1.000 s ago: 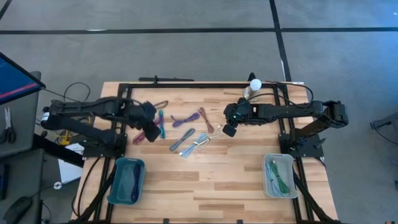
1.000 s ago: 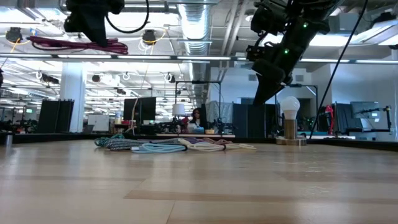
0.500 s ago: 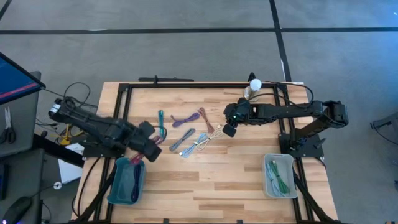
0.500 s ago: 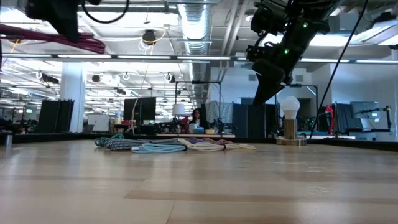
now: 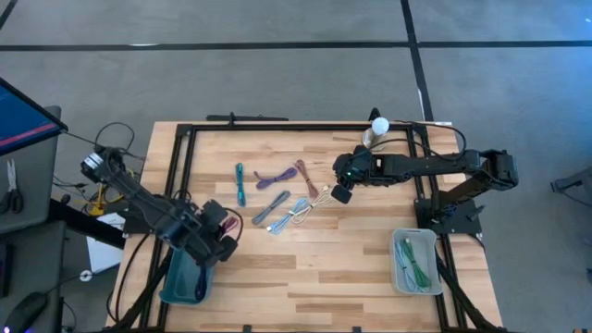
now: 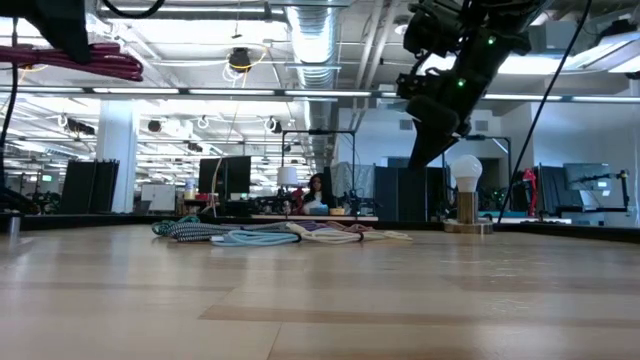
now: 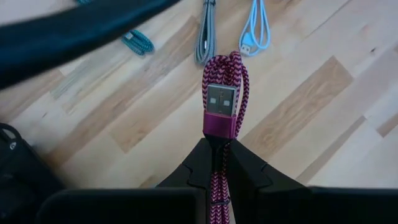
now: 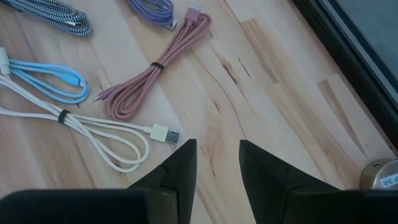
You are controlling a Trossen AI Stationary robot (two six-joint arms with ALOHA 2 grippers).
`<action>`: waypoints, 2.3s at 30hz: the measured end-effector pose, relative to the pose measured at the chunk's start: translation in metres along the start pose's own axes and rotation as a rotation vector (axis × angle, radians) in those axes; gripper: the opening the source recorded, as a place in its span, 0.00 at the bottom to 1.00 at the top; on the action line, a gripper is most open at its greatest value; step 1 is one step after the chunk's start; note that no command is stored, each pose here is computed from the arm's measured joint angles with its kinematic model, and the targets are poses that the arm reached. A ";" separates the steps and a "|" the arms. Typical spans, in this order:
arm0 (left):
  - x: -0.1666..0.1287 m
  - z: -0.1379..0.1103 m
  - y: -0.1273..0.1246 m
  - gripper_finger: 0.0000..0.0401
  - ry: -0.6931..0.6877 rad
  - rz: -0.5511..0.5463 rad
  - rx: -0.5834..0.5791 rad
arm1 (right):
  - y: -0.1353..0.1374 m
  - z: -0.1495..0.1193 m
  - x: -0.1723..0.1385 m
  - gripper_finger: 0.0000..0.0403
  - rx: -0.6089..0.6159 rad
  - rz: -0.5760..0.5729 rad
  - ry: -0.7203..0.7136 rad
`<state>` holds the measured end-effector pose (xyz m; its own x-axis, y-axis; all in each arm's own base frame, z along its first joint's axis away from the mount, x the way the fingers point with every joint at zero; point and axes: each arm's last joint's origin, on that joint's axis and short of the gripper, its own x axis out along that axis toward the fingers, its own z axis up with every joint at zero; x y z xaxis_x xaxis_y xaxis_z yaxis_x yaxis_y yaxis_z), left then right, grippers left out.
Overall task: Pick & Place USB Port
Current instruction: Put the pink patterned USB cable into the blue bin
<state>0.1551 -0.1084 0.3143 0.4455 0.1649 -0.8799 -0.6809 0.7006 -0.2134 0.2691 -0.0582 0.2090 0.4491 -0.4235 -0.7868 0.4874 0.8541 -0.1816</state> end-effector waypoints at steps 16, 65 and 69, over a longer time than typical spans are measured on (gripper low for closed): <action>0.005 -0.005 -0.004 0.06 0.003 0.039 0.023 | -0.001 -0.012 0.007 0.28 -0.006 -0.007 0.027; 0.036 -0.088 0.007 0.10 0.262 0.010 -0.207 | -0.001 -0.012 0.007 0.28 -0.009 -0.009 0.030; 0.036 -0.087 0.007 0.23 0.246 0.008 -0.201 | -0.001 -0.012 0.007 0.28 -0.009 -0.009 0.029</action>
<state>0.1158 -0.1579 0.2441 0.3021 -0.0199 -0.9531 -0.7963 0.5443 -0.2638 0.2625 -0.0584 0.1963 0.4226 -0.4223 -0.8019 0.4844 0.8531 -0.1940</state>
